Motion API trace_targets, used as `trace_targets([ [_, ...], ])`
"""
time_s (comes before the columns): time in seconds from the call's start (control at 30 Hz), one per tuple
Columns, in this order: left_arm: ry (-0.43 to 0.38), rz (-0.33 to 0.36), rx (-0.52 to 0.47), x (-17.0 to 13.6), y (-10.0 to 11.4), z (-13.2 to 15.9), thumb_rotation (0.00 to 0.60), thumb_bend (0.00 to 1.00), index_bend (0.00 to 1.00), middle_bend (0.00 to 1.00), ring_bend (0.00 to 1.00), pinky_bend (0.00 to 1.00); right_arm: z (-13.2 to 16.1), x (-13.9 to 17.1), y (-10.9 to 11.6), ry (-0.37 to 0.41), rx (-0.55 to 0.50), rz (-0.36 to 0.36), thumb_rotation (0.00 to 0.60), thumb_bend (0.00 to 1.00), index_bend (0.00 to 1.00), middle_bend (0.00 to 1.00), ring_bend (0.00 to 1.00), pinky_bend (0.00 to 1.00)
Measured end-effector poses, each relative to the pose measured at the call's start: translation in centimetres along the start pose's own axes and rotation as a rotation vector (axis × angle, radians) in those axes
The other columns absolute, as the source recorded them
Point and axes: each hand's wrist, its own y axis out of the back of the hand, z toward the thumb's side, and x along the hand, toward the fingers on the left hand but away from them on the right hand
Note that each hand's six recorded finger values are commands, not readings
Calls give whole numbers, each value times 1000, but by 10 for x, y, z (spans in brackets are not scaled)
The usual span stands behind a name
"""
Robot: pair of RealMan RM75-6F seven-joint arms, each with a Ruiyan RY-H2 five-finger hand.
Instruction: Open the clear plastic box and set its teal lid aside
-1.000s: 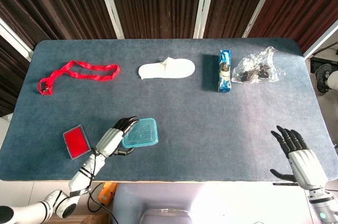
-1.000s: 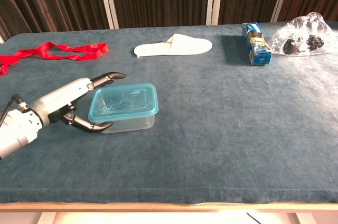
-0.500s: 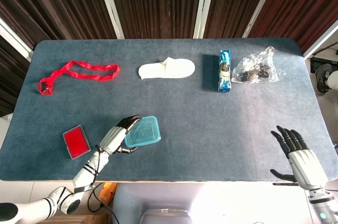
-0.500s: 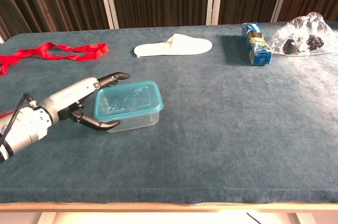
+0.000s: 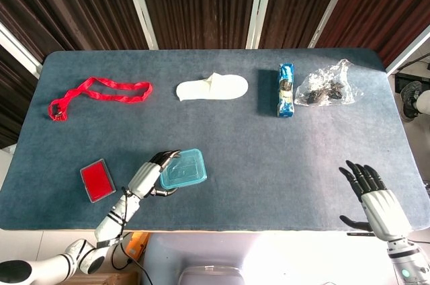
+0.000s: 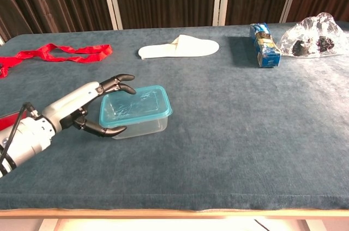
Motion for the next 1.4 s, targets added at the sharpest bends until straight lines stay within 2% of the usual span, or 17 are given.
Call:
trace_targets([
  [0.07,-23,-2,1,-4,-3,4,600,310,0,363,334,527,5,-4,-3,30,5,-3,600,193,0,0,0,0],
  [0.23,-80,-17,-10,-13,-13,15,600,308,2,362,334,524,32,-32,-20,165,52,-3,600,194,24,0,0,0],
  [0.33,-112,-32,-26,-16,-21,24,600,308,2,362,334,521,55,-54,-37,256,82,15,600,195,123,5,0,0],
  [0.43,-139,-46,-36,-14,-29,33,600,309,2,361,334,521,81,-72,-55,348,99,24,600,196,264,29,0,0],
  [0.57,-151,-66,-36,-10,-38,38,600,308,2,361,334,521,115,-88,-76,459,91,8,600,256,423,63,0,0],
  [0.8,-149,-67,-21,-5,-43,38,600,308,3,362,333,521,166,-108,-103,592,-14,-17,600,337,567,119,0,0],
  [0.93,-150,-65,-25,-3,-44,38,600,307,3,362,333,520,187,-114,-109,630,-56,-30,600,387,596,136,0,0],
  [1.1,-158,-63,-24,-4,-43,40,600,307,2,362,333,520,206,-122,-112,650,-78,-51,600,393,607,142,0,0],
  [1.4,-166,-70,-27,-6,-46,43,600,305,3,360,332,515,221,-133,-119,632,-72,-66,600,394,605,145,0,0],
])
